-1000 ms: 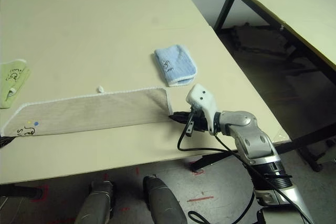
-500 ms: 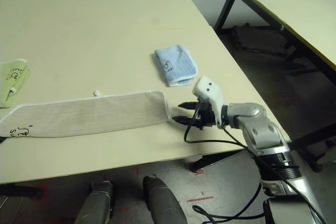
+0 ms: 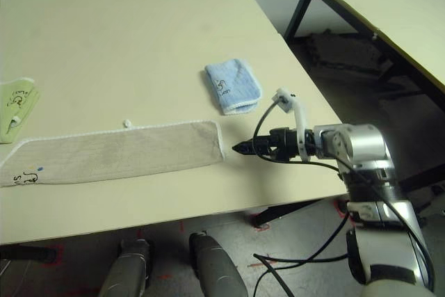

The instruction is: Fold the towel and set it aside.

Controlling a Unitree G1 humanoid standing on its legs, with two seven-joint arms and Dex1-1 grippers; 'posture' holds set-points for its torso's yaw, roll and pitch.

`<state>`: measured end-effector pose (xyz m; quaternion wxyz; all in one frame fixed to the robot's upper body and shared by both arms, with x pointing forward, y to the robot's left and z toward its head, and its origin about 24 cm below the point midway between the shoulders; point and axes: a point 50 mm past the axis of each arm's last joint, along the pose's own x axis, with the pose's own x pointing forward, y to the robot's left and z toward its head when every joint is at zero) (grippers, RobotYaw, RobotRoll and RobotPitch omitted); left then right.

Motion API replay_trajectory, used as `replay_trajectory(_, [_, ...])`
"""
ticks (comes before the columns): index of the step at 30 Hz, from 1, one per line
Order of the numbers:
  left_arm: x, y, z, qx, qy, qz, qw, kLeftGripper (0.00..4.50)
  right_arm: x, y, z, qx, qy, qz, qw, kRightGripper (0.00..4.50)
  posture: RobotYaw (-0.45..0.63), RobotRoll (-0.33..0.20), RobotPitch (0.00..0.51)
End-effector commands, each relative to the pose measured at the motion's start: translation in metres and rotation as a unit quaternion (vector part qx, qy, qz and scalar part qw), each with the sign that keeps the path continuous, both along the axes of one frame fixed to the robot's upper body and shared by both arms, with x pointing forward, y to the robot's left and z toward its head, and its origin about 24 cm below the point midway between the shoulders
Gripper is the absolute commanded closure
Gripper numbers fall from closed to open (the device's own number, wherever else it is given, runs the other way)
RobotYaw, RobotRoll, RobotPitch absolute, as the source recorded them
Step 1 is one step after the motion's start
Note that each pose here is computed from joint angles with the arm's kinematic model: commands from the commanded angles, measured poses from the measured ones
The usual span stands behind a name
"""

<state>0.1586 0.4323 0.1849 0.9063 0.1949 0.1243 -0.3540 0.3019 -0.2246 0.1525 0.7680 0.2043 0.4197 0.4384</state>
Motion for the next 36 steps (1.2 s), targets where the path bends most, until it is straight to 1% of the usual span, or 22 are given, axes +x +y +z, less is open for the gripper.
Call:
replay_trajectory(1, [0.005, -0.01, 0.003, 0.013, 0.003, -0.042, 0.999, 0.01, 0.002, 0.005, -0.009, -0.007, 0.063, -0.018, 0.998, 0.0, -0.01, 0.0, 0.186])
replay_trajectory(3, [0.01, -0.016, 0.003, 0.012, 0.0, -0.061, 0.998, 0.01, 0.006, 0.008, -0.014, -0.013, 0.08, -0.034, 0.996, 0.0, -0.01, 0.0, 0.185])
replay_trajectory(9, [0.018, -0.028, 0.001, 0.006, -0.011, -0.098, 0.995, 0.01, 0.013, 0.017, -0.022, 0.016, 0.13, -0.069, 0.989, 0.0, 0.0, 0.0, 0.183])
replay_trajectory(15, [0.024, -0.032, -0.008, -0.001, -0.007, -0.112, 0.994, 0.01, 0.014, 0.031, -0.034, 0.006, 0.13, -0.072, 0.989, 0.0, -0.01, 0.0, 0.185])
replay_trajectory(20, [0.029, -0.033, -0.011, -0.001, -0.012, -0.114, 0.993, 0.01, 0.013, 0.041, -0.037, 0.01, 0.124, -0.068, 0.99, 0.0, -0.01, 0.0, 0.185])
replay_trajectory(22, [0.03, -0.033, -0.01, -0.001, -0.015, -0.113, 0.993, 0.0, 0.015, 0.045, -0.036, 0.017, 0.117, -0.069, 0.991, 0.31, -0.01, 0.0, 0.185])
replay_trajectory(24, [0.031, -0.033, -0.01, 0.0, -0.017, -0.112, 0.994, 0.0, 0.016, 0.047, -0.036, 0.02, 0.111, -0.07, 0.991, 0.84, -0.01, 0.0, 0.184])
replay_trajectory(28, [0.033, -0.031, -0.012, 0.002, -0.018, -0.109, 0.994, 0.0, 0.015, 0.051, -0.031, 0.023, 0.105, -0.059, 0.993, 2.46, -0.02, 0.0, 0.187])
replay_trajectory(29, [0.033, -0.031, -0.012, 0.003, -0.018, -0.107, 0.994, 0.0, 0.015, 0.051, -0.03, 0.023, 0.104, -0.058, 0.993, 2.82, -0.02, 0.0, 0.187])
replay_trajectory(30, [0.033, -0.03, -0.013, 0.003, -0.018, -0.107, 0.994, 0.0, 0.014, 0.05, -0.03, 0.022, 0.103, -0.058, 0.993, 3.07, -0.02, 0.0, 0.187])
replay_trajectory(33, [0.034, -0.03, -0.014, 0.004, -0.017, -0.105, 0.994, 0.0, 0.014, 0.045, -0.03, 0.017, 0.099, -0.064, 0.993, 4.23, -0.02, 0.0, 0.189])
replay_trajectory(34, [0.034, -0.03, -0.015, 0.004, -0.016, -0.104, 0.994, 0.0, 0.014, 0.043, -0.029, 0.015, 0.098, -0.066, 0.993, 4.47, -0.02, 0.0, 0.19])
replay_trajectory(36, [0.034, -0.029, -0.016, 0.005, -0.014, -0.103, 0.995, 0.0, 0.014, 0.036, -0.027, 0.009, 0.095, -0.073, 0.993, 4.47, -0.02, 0.0, 0.19])
